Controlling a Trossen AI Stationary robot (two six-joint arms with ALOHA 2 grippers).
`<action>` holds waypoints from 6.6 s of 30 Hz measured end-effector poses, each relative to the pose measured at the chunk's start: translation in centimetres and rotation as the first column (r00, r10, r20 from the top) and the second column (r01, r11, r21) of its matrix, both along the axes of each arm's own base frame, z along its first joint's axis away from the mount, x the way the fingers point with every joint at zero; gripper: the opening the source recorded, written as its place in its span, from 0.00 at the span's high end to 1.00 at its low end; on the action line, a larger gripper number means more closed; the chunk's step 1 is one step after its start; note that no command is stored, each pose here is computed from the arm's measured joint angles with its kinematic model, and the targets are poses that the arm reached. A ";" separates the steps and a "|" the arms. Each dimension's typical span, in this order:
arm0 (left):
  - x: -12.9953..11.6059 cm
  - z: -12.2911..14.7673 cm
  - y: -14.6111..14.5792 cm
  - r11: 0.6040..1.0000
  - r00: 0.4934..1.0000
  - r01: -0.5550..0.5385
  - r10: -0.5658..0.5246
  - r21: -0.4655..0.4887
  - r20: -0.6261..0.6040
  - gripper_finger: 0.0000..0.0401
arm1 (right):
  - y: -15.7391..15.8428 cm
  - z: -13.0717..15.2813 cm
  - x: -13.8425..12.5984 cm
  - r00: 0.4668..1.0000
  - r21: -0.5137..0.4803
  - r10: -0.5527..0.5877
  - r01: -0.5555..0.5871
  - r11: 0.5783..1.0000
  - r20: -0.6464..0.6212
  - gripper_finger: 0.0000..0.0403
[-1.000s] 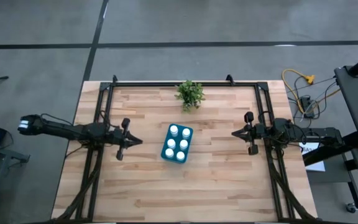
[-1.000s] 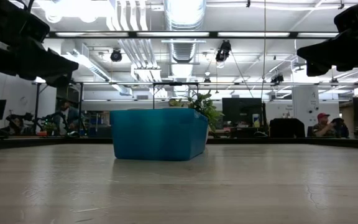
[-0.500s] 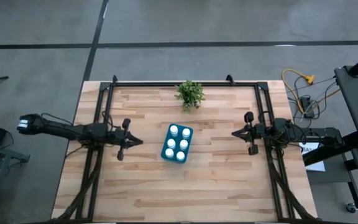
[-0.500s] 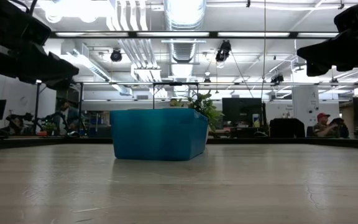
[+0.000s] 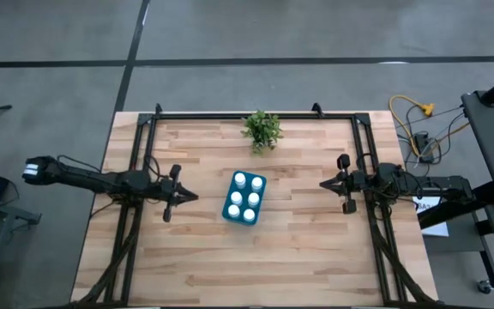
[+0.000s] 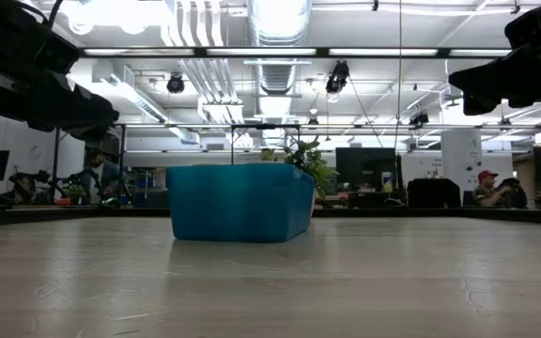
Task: Pick and place pill bottles into a basket
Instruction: Return to Home Position
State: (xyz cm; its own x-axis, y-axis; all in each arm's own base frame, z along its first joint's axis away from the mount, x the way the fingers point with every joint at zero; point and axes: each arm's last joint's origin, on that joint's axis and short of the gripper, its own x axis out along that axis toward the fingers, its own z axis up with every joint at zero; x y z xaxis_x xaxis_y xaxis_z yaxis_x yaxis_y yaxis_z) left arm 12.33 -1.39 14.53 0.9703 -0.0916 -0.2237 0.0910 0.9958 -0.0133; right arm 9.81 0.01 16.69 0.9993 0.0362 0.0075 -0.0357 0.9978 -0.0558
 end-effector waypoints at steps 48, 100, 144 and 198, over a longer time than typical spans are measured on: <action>0.7 -2.9 -0.1 0.999 0.964 0.004 0.005 0.032 -0.266 0.98 | 0.0 0.0 0.0 1.000 0.002 0.000 0.000 1.000 0.000 0.98; 1.5 -4.6 -0.2 0.999 0.931 0.007 0.009 0.044 -0.366 0.98 | 0.0 0.0 0.0 1.000 0.000 0.000 0.000 1.000 0.000 0.98; 1.6 -4.4 -0.2 0.999 0.932 0.007 0.009 0.044 -0.361 0.98 | 0.0 0.0 0.0 1.000 0.002 0.000 0.000 1.000 0.000 0.98; 1.6 -4.4 -0.2 0.999 0.933 0.009 0.007 0.042 -0.361 0.98 | 0.0 0.0 0.0 1.000 0.002 0.000 0.000 1.000 0.000 0.98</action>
State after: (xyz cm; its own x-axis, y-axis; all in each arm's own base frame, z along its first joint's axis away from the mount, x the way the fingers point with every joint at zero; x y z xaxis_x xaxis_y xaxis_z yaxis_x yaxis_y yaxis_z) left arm 13.97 -1.59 10.11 0.8235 -0.0757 -0.5622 0.0891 0.9960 -0.0035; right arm 9.81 0.01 16.69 0.9993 0.0366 0.0079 -0.0361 0.9979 -0.0540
